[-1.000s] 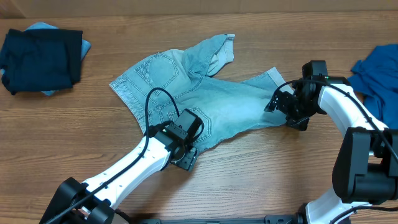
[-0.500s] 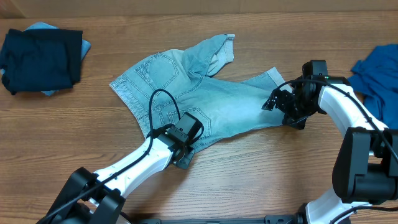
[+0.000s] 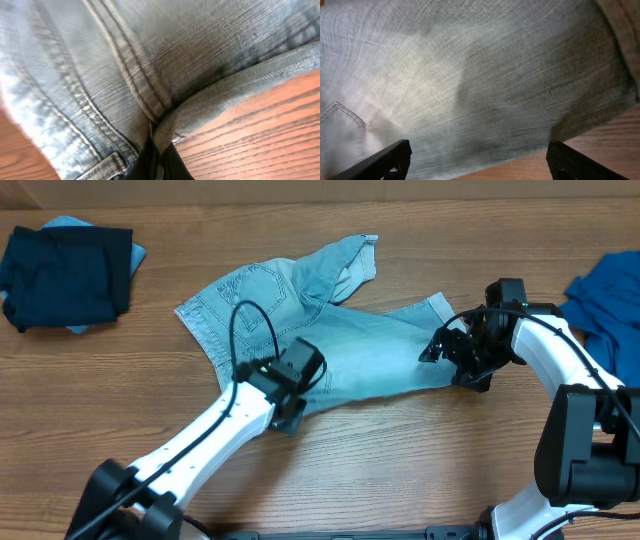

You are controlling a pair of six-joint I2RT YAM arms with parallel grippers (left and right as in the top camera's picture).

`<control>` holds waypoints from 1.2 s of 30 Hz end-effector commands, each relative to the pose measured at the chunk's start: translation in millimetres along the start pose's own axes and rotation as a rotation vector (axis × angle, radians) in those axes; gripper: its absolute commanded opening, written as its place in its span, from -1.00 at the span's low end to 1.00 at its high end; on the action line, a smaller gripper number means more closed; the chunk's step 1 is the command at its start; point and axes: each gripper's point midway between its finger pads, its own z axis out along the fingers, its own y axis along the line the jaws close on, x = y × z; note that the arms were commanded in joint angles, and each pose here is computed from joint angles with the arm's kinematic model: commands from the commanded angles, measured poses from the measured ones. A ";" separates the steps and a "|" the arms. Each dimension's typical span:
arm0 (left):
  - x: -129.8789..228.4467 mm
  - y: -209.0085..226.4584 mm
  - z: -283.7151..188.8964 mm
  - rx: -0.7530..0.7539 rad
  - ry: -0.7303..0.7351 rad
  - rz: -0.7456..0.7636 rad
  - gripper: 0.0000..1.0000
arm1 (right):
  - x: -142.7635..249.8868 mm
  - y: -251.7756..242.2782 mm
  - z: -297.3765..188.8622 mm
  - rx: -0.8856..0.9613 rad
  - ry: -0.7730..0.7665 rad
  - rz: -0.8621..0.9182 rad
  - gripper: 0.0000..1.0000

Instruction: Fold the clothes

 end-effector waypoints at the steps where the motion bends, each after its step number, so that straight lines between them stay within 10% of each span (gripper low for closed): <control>1: -13.5 30.3 -24.6 -0.099 -0.055 -0.063 -0.92 | 1.8 2.5 -4.5 -0.013 -0.004 -0.010 0.81; 28: 30.7 91.9 -21.0 -0.227 0.124 -0.379 -0.90 | -33.8 72.9 -13.0 -0.362 -0.163 -0.273 0.85; 33: 30.5 92.0 -21.0 -0.228 0.121 -0.390 -0.34 | -35.0 86.5 -11.6 -0.378 -0.187 -0.326 0.86; 36: 29.0 91.9 -20.7 -0.227 0.115 -0.397 -0.63 | -33.0 99.7 -8.6 -0.386 -0.200 -0.373 0.86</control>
